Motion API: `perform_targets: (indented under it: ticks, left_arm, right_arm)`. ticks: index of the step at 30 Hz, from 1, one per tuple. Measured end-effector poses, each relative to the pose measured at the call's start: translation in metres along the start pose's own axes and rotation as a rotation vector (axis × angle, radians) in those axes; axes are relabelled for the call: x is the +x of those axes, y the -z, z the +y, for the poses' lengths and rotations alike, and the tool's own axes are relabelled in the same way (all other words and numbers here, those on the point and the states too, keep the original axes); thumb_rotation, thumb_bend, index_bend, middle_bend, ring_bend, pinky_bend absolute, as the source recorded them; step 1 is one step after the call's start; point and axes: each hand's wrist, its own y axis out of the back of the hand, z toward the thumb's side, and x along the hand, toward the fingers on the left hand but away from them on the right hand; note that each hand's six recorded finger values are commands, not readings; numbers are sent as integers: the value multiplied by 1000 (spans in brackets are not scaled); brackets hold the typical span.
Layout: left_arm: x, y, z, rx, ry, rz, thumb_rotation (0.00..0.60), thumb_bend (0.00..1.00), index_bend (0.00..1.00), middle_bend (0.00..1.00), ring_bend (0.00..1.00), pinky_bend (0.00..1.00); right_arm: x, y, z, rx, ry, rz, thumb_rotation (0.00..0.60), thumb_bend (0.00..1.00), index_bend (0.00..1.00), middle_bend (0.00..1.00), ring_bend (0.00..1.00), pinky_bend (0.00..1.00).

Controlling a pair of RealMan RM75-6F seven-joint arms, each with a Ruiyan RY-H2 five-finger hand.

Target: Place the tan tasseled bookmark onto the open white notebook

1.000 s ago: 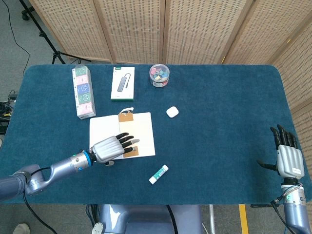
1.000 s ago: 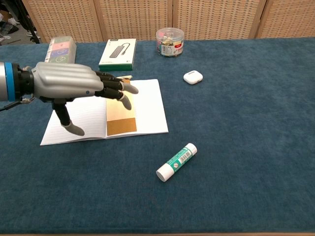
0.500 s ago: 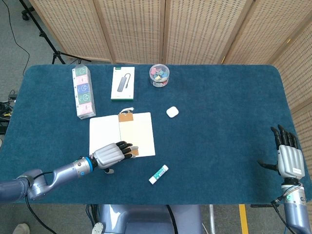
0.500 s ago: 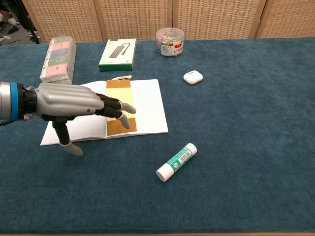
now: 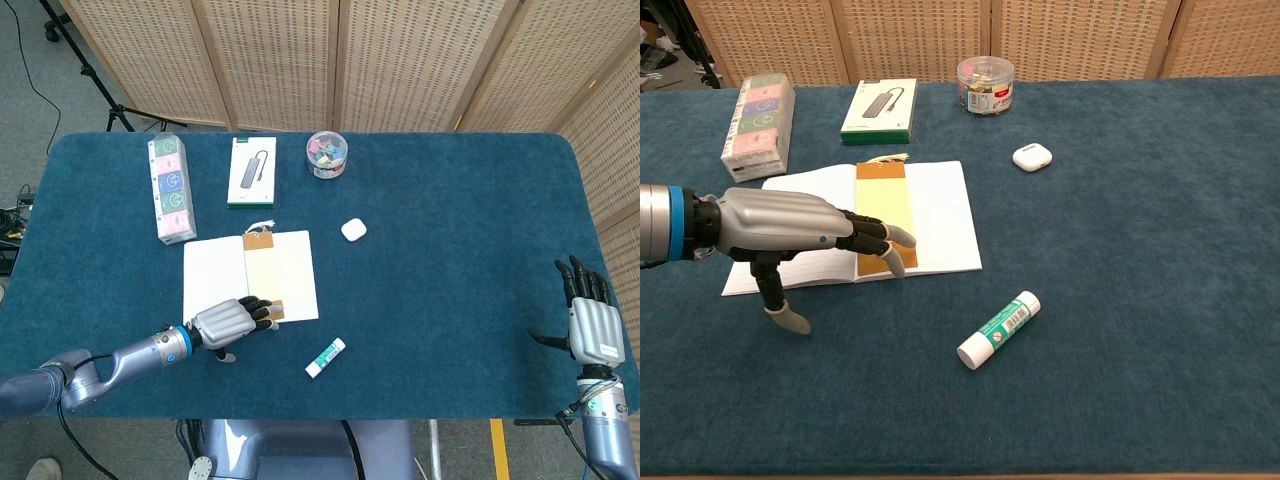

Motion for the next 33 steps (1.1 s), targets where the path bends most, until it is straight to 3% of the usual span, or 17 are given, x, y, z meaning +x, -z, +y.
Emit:
perform_targets:
  ticks: [24,33]
  left_arm:
    - [4,3,-12,78,53,-18,600,160,192,0,0,129]
    - [5,1,-10,79,38,-26,600,160,192,0,0,129]
  right_arm:
    - [0,1,0,6,4,-8,600,0,0,0,0,0]
    - [-1,2,0,6,5,-10,600,0,0,0,0,0]
